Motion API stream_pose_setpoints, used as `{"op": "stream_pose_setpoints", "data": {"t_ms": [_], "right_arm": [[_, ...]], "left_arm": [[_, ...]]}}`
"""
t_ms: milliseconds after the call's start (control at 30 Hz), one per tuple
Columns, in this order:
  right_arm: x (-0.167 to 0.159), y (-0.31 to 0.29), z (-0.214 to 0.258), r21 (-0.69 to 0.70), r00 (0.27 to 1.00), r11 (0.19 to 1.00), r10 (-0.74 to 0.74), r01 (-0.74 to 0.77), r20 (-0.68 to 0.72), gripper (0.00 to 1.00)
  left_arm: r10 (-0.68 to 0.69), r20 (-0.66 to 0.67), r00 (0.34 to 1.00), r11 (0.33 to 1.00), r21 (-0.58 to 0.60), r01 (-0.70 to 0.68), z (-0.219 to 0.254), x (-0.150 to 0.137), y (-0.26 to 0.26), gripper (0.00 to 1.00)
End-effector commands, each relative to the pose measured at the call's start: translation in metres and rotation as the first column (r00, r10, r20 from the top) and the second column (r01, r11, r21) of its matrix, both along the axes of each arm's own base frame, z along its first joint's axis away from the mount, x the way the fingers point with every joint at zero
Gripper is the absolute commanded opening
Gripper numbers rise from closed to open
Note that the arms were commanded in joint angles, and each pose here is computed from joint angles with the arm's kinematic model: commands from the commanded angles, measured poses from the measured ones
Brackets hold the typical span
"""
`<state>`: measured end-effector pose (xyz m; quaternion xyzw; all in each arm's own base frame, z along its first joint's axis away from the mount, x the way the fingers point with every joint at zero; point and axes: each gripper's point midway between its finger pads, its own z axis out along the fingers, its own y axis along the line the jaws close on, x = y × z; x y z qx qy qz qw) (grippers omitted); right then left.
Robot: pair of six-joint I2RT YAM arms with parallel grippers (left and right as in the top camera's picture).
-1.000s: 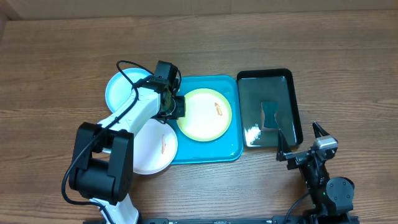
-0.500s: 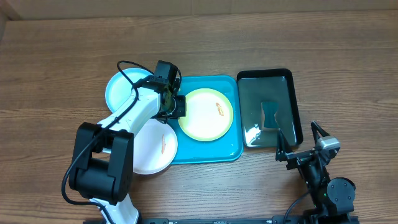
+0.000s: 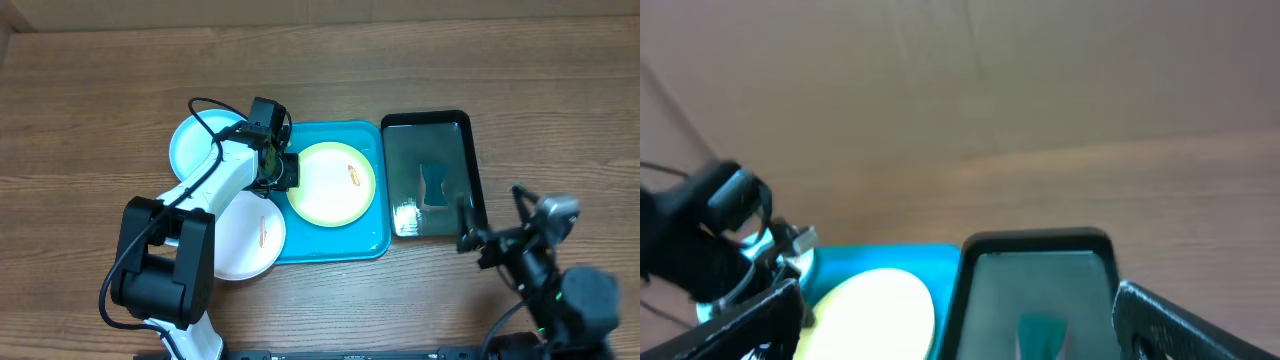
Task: Clean dirty plates on tray and stack at the side
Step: 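Reach the right gripper into the black basin toward the green sponge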
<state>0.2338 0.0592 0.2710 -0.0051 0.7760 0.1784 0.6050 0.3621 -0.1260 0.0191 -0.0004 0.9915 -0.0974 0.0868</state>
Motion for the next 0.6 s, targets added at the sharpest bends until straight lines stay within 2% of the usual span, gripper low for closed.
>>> {"op": "stream_pose_setpoints", "data": {"t_ms": [0,133,333,367,467,567], "right_arm": [[0.02,-0.004,0.025,-0.026,0.989,0.999,-0.041,0.037,-0.14,1.0],[0.043,0.0,0.023,-0.073,0.908,0.997,-0.048,0.019,-0.417,1.0],[0.072,0.005,0.011,-0.11,0.759,0.994,-0.064,-0.011,-0.648,1.0],[0.076,0.007,0.003,-0.109,0.738,0.994,-0.06,-0.018,-0.672,0.92],[0.086,0.012,-0.024,-0.101,0.668,0.994,-0.048,-0.041,-0.742,0.76],[0.088,0.012,-0.053,-0.114,0.578,0.992,-0.063,-0.053,-0.813,0.71]], "left_arm": [[-0.001,-0.015,1.0,1.0,-0.005,0.001,-0.005,-0.002,0.001,0.04],[-0.001,-0.015,1.0,1.0,-0.005,0.001,-0.005,-0.002,0.001,0.04],[-0.001,-0.016,1.0,1.0,-0.005,0.001,-0.005,-0.002,0.001,0.04],[-0.001,-0.016,1.0,1.0,-0.005,0.001,-0.005,-0.002,0.001,0.04],[-0.001,-0.016,1.0,1.0,-0.005,0.001,-0.005,-0.002,0.001,0.04],[-0.001,-0.016,1.0,1.0,-0.005,0.001,-0.005,-0.002,0.001,0.04]]}}
